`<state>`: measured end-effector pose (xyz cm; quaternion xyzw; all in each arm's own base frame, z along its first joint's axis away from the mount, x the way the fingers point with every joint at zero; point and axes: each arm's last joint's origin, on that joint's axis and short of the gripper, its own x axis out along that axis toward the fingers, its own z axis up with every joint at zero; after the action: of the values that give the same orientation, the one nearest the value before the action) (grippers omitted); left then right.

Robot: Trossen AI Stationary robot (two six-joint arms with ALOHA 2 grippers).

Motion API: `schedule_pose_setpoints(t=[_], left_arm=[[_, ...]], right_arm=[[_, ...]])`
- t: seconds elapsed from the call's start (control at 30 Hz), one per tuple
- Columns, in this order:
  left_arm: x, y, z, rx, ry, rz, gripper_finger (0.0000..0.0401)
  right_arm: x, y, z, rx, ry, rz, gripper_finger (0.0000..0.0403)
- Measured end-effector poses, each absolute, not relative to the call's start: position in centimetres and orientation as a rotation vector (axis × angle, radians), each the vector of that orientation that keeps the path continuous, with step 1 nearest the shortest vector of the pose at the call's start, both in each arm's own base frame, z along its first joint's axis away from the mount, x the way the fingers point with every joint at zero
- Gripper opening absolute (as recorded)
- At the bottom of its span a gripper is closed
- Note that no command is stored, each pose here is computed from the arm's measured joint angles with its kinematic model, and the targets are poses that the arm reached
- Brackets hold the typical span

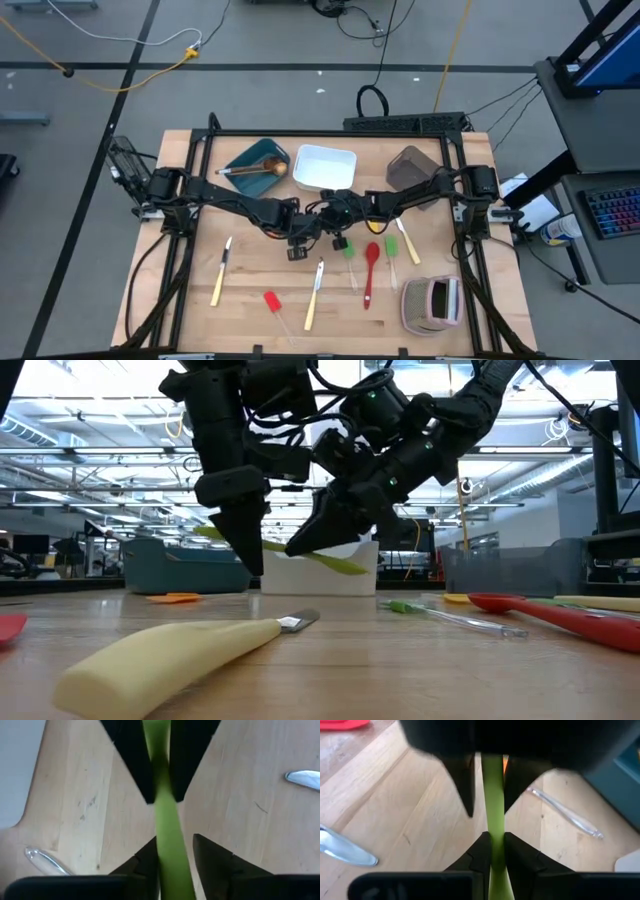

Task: Pick & Place Kitchen Items
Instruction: Put the light green serving spoon into the blue bin

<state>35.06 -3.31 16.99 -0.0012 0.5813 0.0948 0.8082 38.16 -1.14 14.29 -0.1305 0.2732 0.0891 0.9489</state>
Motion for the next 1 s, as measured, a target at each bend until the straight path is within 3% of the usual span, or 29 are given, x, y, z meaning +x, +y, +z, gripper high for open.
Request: schedule_pose_setpoints(t=[0.47,0.6,0.7,1.0], left_arm=[[35.15,-3.18,17.13,0.035,1.221,0.243,0.0098],[35.15,-3.18,17.14,0.031,1.220,0.247,0.0074],[35.15,-3.17,17.15,0.030,1.219,0.248,0.0048],[34.87,-3.16,17.10,-0.032,1.240,0.296,0.0048]], right_arm=[[37.83,-1.37,13.72,-0.242,0.617,0.154,0.0039],[37.83,-1.38,13.70,-0.241,0.614,0.153,0.0040],[37.84,-1.38,13.68,-0.242,0.614,0.153,0.0046],[37.83,-1.28,13.95,-0.244,0.606,0.153,0.0074]])
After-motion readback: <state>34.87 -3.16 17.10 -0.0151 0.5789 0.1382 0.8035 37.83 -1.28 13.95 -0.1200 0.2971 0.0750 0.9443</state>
